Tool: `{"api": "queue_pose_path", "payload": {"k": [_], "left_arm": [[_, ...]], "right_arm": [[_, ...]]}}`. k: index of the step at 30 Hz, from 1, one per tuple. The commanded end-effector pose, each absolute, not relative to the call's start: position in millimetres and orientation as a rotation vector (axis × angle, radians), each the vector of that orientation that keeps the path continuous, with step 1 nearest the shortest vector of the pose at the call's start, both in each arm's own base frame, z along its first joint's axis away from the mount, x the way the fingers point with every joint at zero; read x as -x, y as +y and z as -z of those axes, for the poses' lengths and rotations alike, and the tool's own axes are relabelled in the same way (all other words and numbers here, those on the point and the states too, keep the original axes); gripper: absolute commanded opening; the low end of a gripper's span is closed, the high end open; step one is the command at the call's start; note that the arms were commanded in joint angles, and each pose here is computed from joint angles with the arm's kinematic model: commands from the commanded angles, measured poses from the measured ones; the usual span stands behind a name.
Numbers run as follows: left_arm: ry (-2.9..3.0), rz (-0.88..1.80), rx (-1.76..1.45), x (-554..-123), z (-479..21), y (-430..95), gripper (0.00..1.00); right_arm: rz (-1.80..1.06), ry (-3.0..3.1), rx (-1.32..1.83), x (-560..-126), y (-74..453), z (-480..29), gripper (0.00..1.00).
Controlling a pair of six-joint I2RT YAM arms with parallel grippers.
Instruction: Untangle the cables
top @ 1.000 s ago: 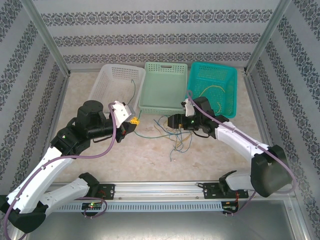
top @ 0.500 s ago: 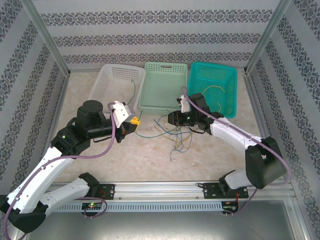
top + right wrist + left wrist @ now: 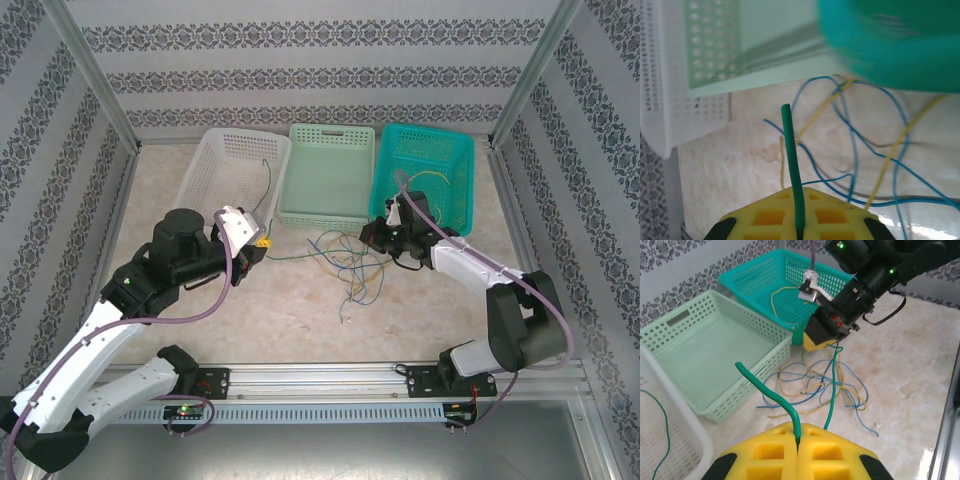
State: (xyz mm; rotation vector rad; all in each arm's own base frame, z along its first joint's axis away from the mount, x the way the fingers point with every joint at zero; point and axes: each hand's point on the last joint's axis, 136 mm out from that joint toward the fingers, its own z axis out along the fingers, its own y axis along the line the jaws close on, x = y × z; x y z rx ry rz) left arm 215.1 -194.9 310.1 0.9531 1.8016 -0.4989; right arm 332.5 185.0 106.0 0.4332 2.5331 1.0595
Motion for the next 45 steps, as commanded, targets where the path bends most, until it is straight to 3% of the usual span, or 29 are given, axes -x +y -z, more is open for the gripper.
{"api": "queue_pose_path", "payload": {"k": [1,9,17,23,35,45], "left_arm": [[1.753,0.407,-0.906,-223,-319,-183,0.03],[1.79,0.344,-0.851,-231,-308,-173,0.03],[1.705,0.315,-0.784,-239,-333,-169,0.03],[1.566,0.315,-0.747,-224,-363,-161,0.04],[1.525,0.009,-0.434,-254,-394,-105,0.0],[1.519,-0.119,-0.337,-289,-388,-99,0.0]], "right_arm": [[-1.087,2.549,-0.679,-333,172,-87,0.0],[-1.229,2.425,-0.814,-343,170,-94,0.0],[-1.24,2.296,-0.471,-350,198,-160,0.52],[-1.195,2.179,-0.366,-344,193,-203,0.72],[-1.095,2.193,-0.424,-323,171,-184,0.76],[-1.077,2.224,-0.452,-308,166,-168,0.75]]}}
